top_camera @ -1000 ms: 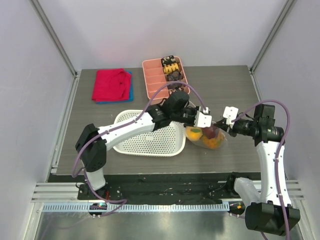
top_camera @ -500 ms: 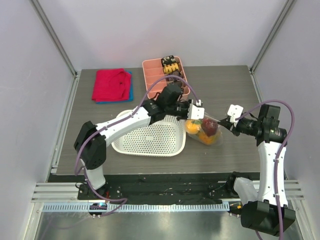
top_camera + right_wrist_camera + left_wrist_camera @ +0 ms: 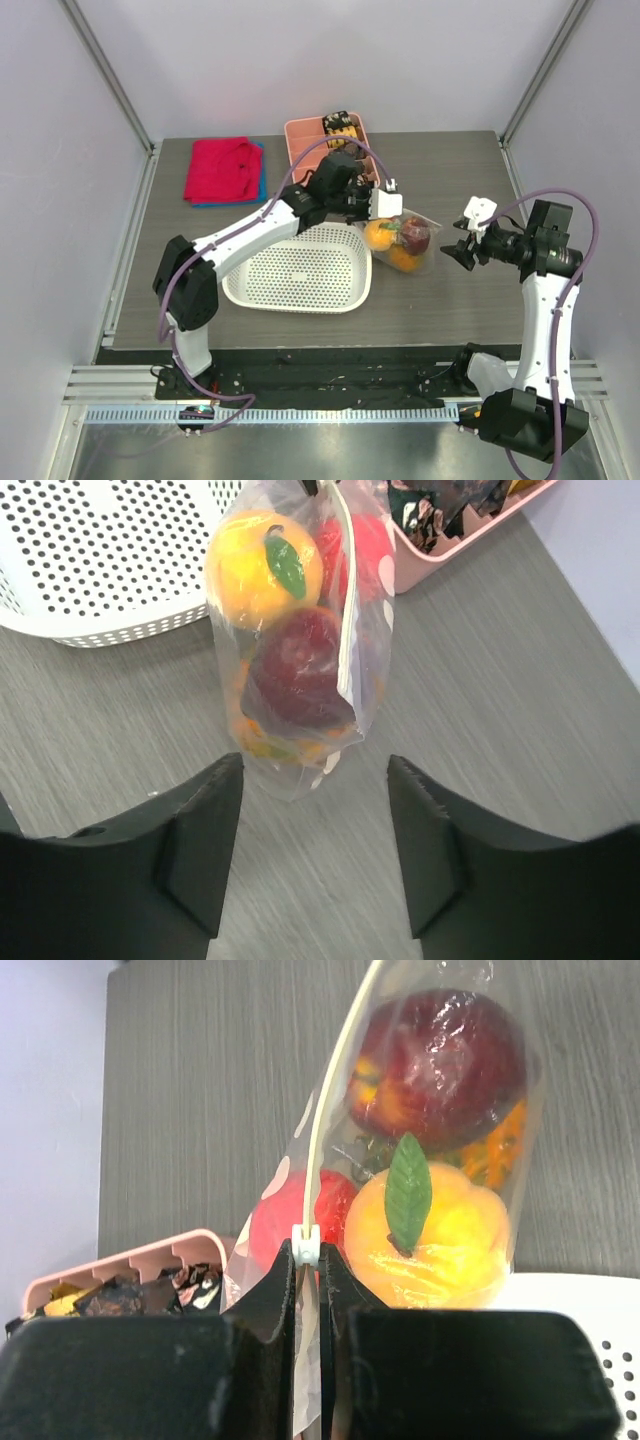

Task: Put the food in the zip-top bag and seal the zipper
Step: Zip the zipper food storage bag at the center of the board.

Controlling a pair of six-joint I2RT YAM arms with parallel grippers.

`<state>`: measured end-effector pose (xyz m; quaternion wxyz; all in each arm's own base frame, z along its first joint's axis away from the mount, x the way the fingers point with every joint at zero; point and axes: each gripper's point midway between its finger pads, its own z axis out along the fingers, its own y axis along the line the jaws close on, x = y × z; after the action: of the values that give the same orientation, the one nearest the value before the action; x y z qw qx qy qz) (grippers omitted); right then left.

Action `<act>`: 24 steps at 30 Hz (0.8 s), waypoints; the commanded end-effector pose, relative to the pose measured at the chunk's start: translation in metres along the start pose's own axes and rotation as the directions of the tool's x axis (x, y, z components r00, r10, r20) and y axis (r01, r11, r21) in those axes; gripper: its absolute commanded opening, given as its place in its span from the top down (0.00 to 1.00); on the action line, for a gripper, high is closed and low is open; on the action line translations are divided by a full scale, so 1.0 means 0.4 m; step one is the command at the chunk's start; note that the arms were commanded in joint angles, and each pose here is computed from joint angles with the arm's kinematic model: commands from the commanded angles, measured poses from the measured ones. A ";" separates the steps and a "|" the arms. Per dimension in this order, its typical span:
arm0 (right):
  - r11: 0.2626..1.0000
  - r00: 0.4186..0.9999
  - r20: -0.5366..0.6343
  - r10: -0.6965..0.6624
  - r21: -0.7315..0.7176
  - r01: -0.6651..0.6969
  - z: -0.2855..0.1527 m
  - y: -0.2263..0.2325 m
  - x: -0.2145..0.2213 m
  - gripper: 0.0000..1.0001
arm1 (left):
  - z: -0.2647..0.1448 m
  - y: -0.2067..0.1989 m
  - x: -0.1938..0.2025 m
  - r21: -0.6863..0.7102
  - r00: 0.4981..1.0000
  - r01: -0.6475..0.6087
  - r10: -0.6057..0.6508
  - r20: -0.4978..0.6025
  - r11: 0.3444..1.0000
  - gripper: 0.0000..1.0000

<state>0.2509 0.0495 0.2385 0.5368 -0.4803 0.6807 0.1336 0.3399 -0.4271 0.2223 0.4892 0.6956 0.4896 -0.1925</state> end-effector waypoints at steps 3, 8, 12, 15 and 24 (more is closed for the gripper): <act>1.000 0.997 0.068 0.021 0.008 -0.022 -0.023 -0.036 -0.096 0.29 | 0.009 0.018 -0.081 -0.037 0.997 -0.059 0.060 0.045 0.998 1.00; 1.000 0.991 0.134 -0.024 -0.004 0.025 -0.029 -0.035 -0.152 0.26 | 0.023 0.011 -0.105 -0.037 0.994 -0.077 0.079 0.069 0.996 1.00; 0.998 0.988 0.144 -0.052 -0.020 0.055 -0.014 -0.028 -0.161 0.30 | 0.028 0.003 -0.130 -0.038 0.992 -0.088 0.092 0.087 0.995 1.00; 0.997 0.990 0.124 -0.065 -0.042 0.071 0.007 -0.021 -0.150 0.34 | 0.027 -0.004 -0.159 -0.041 0.989 -0.101 0.104 0.106 0.994 1.00; 0.986 0.991 0.050 -0.126 -0.100 0.131 0.090 -0.003 -0.110 0.50 | 0.032 -0.026 -0.203 -0.030 0.980 -0.145 0.148 0.136 0.989 1.00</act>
<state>0.2557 0.0997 0.2726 0.5384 -0.5392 0.6237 0.1745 0.2956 -0.4651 0.2320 0.4924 0.7172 0.4486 -0.2049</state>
